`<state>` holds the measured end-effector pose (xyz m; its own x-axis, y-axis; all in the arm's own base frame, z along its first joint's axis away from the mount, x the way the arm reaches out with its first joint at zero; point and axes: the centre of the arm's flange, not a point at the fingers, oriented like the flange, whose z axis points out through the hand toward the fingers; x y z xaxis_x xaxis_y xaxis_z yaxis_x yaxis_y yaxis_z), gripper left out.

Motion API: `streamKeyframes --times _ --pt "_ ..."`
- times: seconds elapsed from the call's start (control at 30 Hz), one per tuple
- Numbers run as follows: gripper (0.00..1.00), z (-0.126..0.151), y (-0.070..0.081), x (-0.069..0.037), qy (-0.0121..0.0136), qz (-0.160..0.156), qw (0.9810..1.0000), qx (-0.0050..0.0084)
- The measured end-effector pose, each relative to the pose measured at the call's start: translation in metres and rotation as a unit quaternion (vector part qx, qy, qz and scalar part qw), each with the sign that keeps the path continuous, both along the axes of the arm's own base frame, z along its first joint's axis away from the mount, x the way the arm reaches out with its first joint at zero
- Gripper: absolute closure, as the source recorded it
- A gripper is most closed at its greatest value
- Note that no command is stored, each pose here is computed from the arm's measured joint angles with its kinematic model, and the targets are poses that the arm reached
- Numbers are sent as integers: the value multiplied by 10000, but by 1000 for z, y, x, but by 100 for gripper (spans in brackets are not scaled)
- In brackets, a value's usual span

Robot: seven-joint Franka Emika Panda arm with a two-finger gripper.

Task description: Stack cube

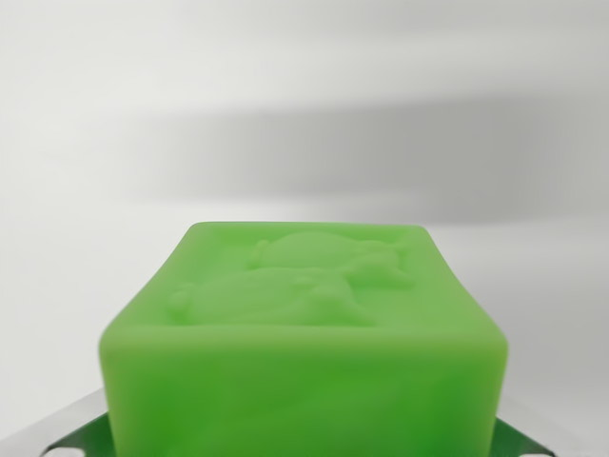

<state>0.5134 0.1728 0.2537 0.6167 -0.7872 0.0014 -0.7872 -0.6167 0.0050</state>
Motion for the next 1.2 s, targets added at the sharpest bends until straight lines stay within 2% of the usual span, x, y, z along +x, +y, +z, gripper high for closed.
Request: streamKeyframes --times 0.43,0.7,1.07,1.2 --pt "100 9 2 -25 -5 -592 9982 -1" --pt "100 14 3 -40 -9 -936 9956 -2" --pt "100 21 4 -60 -12 -1405 9901 -1" --pt "100 23 5 -67 -18 -1579 9875 1"
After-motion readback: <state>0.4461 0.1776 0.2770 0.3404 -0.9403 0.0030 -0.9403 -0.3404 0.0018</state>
